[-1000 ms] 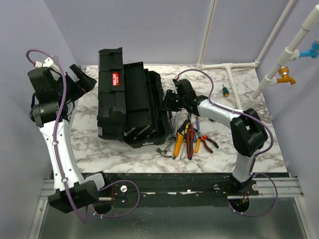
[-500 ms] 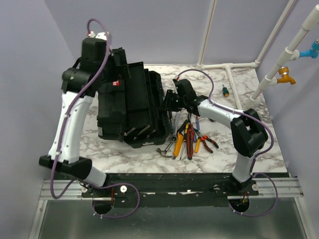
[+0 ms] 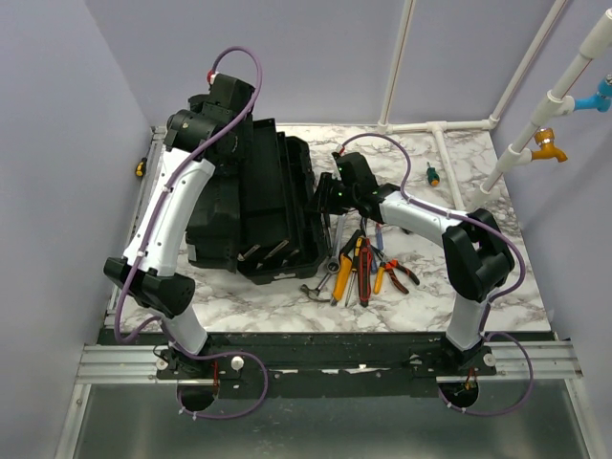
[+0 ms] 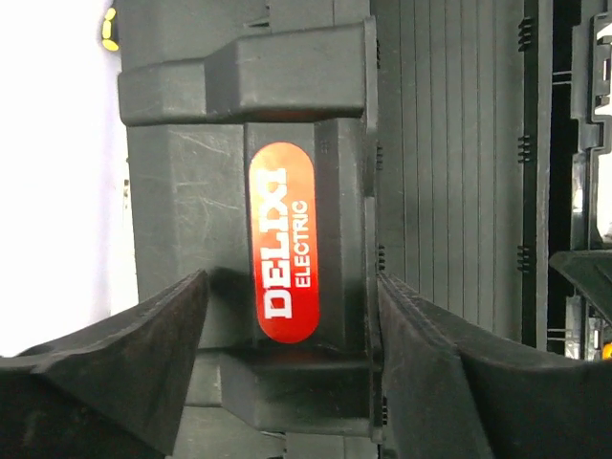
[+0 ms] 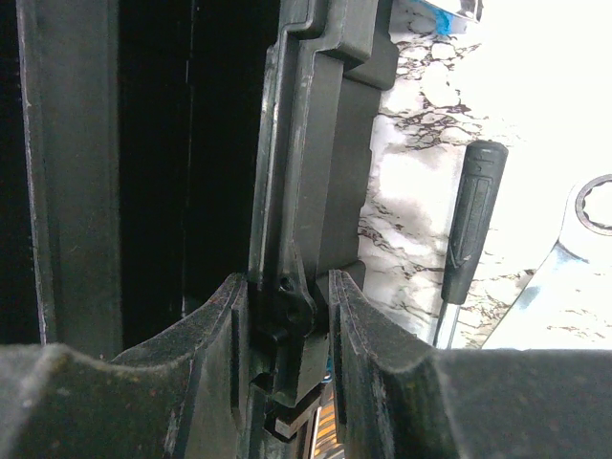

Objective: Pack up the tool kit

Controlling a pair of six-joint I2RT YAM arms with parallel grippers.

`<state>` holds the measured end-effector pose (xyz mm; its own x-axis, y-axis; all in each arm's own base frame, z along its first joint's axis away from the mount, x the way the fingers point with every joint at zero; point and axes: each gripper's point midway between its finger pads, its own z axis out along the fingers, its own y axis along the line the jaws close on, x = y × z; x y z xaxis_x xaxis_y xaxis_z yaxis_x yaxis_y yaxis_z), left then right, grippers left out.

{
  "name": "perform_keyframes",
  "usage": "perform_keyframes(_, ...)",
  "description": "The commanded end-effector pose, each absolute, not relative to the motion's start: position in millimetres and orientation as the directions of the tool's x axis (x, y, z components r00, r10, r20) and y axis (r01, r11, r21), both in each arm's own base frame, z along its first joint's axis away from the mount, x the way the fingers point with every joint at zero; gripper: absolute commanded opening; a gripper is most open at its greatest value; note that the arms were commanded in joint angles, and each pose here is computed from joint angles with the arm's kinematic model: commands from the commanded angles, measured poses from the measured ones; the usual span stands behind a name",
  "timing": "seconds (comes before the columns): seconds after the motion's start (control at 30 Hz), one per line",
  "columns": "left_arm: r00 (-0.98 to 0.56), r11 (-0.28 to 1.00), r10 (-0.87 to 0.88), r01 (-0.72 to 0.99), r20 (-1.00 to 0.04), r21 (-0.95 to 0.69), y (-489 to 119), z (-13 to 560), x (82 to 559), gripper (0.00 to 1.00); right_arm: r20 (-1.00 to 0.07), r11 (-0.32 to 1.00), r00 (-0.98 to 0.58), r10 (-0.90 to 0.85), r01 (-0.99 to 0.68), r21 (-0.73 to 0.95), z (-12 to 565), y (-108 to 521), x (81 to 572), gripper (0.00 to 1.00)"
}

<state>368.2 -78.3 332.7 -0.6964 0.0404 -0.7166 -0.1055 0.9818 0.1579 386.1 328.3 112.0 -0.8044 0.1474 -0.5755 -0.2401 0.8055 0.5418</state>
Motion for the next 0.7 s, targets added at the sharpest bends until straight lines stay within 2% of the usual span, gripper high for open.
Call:
perform_keyframes(0.0,-0.731,0.968,0.056,-0.129,-0.68,0.217,-54,327,356,0.6,-0.59,0.851,-0.774,0.23,-0.134,0.508,113,298,403,0.01)
perform_keyframes(0.03,-0.738,0.963,0.042,-0.149,-0.673,0.223,-45,325,355,0.55,-0.589,0.85,-0.774,0.232,-0.134,0.51,114,298,403,0.01)
perform_keyframes(0.1,-0.744,0.963,-0.007,-0.184,-0.668,0.195,-27,324,351,0.38,-0.587,0.851,-0.776,0.23,-0.132,0.509,113,298,402,0.01)
perform_keyframes(0.13,-0.746,0.975,-0.029,-0.169,-0.666,0.147,-27,321,351,0.27,-0.588,0.851,-0.775,0.231,-0.132,0.508,113,297,401,0.01)
perform_keyframes(0.2,-0.733,0.991,-0.081,-0.13,-0.675,0.021,-27,316,350,0.11,-0.587,0.852,-0.775,0.233,-0.128,0.507,111,296,400,0.01)
perform_keyframes(0.27,-0.729,0.99,-0.136,-0.075,-0.671,-0.12,-30,309,348,0.0,-0.584,0.852,-0.777,0.237,-0.123,0.509,110,296,400,0.01)
perform_keyframes(0.37,-0.739,0.965,-0.229,-0.084,-0.634,-0.25,-18,295,345,0.0,-0.577,0.851,-0.782,0.235,-0.122,0.512,108,296,398,0.01)
perform_keyframes(0.67,-0.786,0.94,-0.329,-0.221,-0.524,-0.26,32,228,347,0.0,-0.57,0.844,-0.788,0.233,-0.127,0.521,108,297,395,0.01)
